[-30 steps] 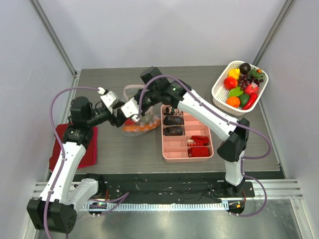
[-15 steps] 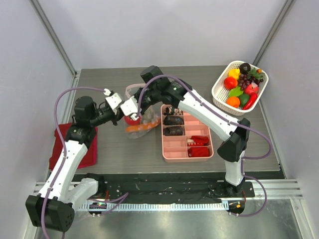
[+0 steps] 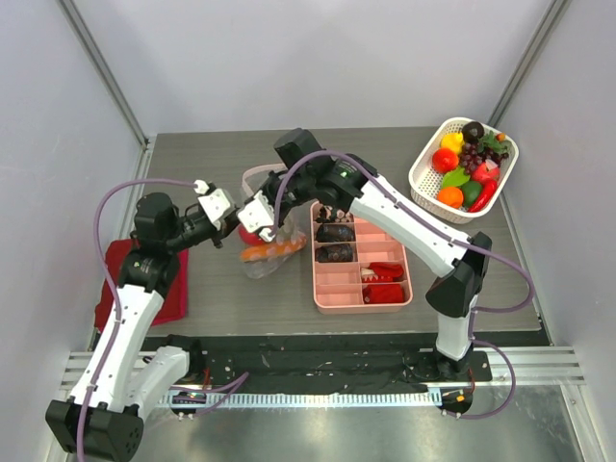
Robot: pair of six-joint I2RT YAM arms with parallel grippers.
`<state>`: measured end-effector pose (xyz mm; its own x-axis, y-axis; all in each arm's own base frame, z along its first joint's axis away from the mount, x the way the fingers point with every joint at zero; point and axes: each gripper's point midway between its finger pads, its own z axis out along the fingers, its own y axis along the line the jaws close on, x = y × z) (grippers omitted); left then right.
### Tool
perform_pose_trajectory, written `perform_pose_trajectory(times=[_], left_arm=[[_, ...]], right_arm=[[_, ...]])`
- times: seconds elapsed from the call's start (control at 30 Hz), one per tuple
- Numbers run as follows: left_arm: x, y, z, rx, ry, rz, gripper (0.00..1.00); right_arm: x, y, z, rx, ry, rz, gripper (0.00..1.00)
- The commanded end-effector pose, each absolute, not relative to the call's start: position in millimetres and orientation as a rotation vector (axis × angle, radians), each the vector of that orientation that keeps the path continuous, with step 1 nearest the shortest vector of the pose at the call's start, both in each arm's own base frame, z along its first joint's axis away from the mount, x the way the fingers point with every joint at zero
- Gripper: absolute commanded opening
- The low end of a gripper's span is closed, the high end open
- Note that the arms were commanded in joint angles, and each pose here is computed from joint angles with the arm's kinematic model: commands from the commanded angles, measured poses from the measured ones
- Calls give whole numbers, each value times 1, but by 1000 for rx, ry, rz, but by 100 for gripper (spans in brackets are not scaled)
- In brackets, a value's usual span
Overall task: Place the food in the zip-top bag and seal the zipper
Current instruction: Zip the zipper food storage bag at the center of the board.
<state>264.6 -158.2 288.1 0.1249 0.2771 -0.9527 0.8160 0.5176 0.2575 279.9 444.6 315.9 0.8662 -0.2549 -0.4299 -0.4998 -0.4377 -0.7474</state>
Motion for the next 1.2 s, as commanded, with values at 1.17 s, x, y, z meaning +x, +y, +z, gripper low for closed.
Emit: perform_pose_trajectory(times=[1.17], left_arm=[[276, -126, 360, 794, 1373, -460, 0]], right_arm=[[444, 291, 259, -2036, 1049, -107, 1]])
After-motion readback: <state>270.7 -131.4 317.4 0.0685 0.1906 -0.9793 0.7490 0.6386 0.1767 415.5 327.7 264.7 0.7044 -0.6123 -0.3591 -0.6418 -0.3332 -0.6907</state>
